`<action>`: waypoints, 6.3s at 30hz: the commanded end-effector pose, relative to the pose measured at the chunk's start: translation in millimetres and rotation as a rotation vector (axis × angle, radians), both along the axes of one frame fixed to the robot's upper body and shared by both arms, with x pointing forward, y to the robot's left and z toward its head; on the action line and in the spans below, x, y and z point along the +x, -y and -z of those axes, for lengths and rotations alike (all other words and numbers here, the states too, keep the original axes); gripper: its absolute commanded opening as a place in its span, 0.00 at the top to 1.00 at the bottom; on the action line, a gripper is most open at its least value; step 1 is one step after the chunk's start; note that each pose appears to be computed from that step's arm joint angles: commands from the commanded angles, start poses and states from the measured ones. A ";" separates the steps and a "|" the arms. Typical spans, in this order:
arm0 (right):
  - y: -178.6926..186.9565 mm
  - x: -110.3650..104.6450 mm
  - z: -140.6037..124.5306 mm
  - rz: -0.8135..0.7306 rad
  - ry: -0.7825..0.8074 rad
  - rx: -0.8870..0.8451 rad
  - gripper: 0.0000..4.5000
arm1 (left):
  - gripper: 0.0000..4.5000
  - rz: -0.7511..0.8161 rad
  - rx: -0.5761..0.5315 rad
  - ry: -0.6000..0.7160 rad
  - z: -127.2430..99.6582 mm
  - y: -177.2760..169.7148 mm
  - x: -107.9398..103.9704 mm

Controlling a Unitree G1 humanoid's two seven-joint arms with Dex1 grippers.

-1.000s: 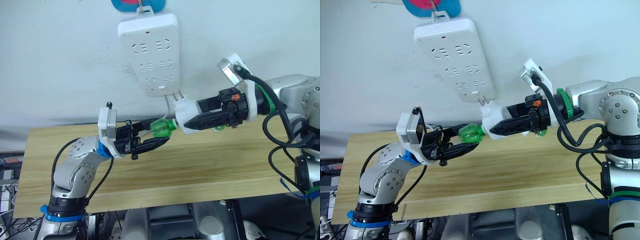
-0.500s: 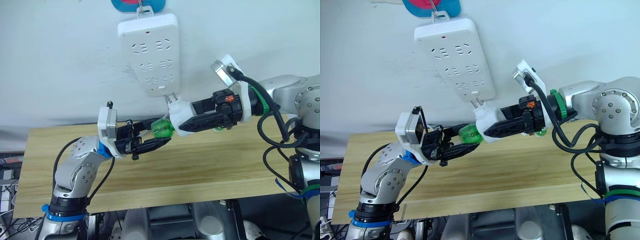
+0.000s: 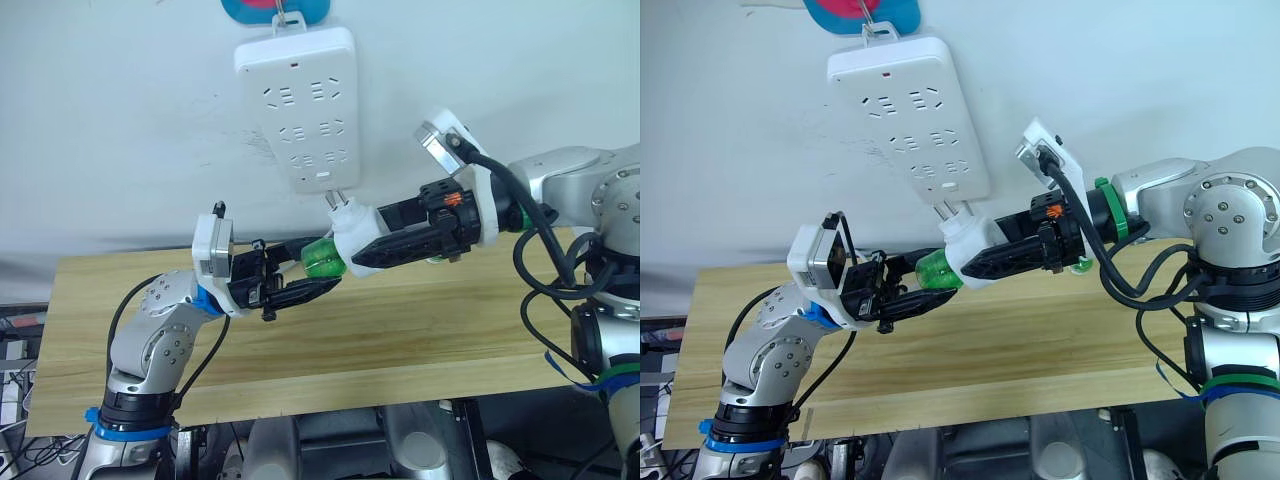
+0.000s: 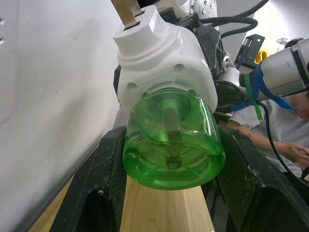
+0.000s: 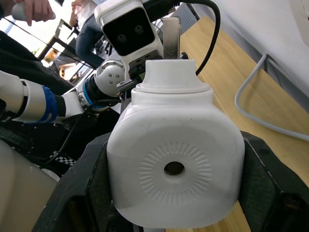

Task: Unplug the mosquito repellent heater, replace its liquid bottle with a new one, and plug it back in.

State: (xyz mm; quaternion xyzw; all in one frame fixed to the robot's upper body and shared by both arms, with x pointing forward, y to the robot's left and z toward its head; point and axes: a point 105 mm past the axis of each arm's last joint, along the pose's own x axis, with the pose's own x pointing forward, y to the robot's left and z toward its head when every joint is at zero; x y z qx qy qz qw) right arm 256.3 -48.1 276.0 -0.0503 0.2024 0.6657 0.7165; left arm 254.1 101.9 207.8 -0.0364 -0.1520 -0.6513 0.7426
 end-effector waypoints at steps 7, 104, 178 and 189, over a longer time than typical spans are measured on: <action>-21.6 -18.1 2.0 -0.064 0.025 0.010 0.34 | 0.50 0.025 -0.017 0.061 -8.1 8.0 -4.3; 54.7 -9.2 -10.0 0.047 -0.130 0.016 0.54 | 0.50 0.017 -0.039 0.062 -12.7 -1.4 -8.7; 64.7 -27.9 84.3 0.267 -0.150 0.031 0.99 | 0.50 -0.125 0.002 -0.044 12.6 -23.7 -39.4; 64.2 -28.8 86.4 0.282 -0.163 0.038 0.99 | 0.50 -0.127 0.005 -0.050 11.9 -22.4 -42.1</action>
